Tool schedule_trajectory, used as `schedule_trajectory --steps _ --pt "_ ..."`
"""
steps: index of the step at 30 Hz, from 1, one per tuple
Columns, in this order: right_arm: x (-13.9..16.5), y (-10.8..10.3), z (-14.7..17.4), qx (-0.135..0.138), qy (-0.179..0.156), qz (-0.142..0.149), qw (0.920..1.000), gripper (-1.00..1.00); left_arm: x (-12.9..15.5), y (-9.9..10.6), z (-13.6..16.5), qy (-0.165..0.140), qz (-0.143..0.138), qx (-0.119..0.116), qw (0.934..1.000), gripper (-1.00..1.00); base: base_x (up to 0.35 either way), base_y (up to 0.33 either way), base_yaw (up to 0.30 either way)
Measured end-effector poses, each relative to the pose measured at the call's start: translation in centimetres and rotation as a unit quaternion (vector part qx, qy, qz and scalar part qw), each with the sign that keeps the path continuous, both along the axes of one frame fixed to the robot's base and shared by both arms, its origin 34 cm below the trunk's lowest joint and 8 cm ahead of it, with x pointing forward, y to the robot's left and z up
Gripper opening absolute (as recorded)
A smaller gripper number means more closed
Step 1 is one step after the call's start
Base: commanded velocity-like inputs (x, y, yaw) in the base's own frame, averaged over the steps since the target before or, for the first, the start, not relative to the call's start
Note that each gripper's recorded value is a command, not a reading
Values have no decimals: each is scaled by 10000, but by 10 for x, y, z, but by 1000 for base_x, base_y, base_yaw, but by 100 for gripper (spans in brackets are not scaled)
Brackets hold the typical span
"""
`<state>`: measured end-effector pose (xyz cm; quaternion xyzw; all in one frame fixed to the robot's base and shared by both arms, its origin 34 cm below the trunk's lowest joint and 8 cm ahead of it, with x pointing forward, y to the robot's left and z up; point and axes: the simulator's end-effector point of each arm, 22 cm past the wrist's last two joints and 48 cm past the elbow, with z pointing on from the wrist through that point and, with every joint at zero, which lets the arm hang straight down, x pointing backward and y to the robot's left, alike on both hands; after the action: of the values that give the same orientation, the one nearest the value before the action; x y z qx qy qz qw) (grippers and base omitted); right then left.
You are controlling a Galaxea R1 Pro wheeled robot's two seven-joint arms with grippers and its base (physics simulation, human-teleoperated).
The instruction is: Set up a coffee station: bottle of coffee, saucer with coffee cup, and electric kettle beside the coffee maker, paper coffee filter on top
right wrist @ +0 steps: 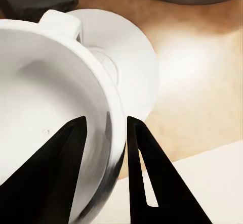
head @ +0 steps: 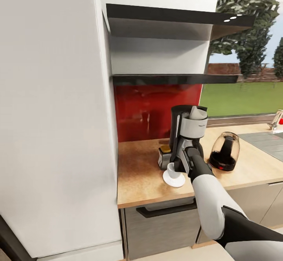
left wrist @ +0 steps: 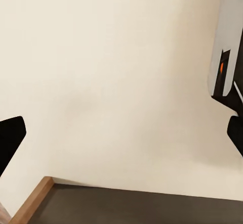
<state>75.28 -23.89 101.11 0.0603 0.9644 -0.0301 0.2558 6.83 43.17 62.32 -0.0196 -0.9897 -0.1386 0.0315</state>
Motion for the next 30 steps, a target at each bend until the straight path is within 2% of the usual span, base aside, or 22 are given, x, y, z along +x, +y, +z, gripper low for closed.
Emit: schedule_trajectory --steps 8,14,21,30 --pt "0 -1 -1 -24 13 2 10000 -100 0 -1 0 5 -24 -8 10000 100 5 0 0" --pt "-2 0 -2 -30 38 11 10000 -100 0 0 0 3 -23 -4 10000 100 188 0 0" --pt "-3 1 -6 -31 83 28 10000 -100 0 0 0 5 -25 -3 10000 100 37 0 0" --pt "-18 15 -31 23 434 185 9989 -100 0 0 0 6 -25 -3 10000 100 2 0 0"
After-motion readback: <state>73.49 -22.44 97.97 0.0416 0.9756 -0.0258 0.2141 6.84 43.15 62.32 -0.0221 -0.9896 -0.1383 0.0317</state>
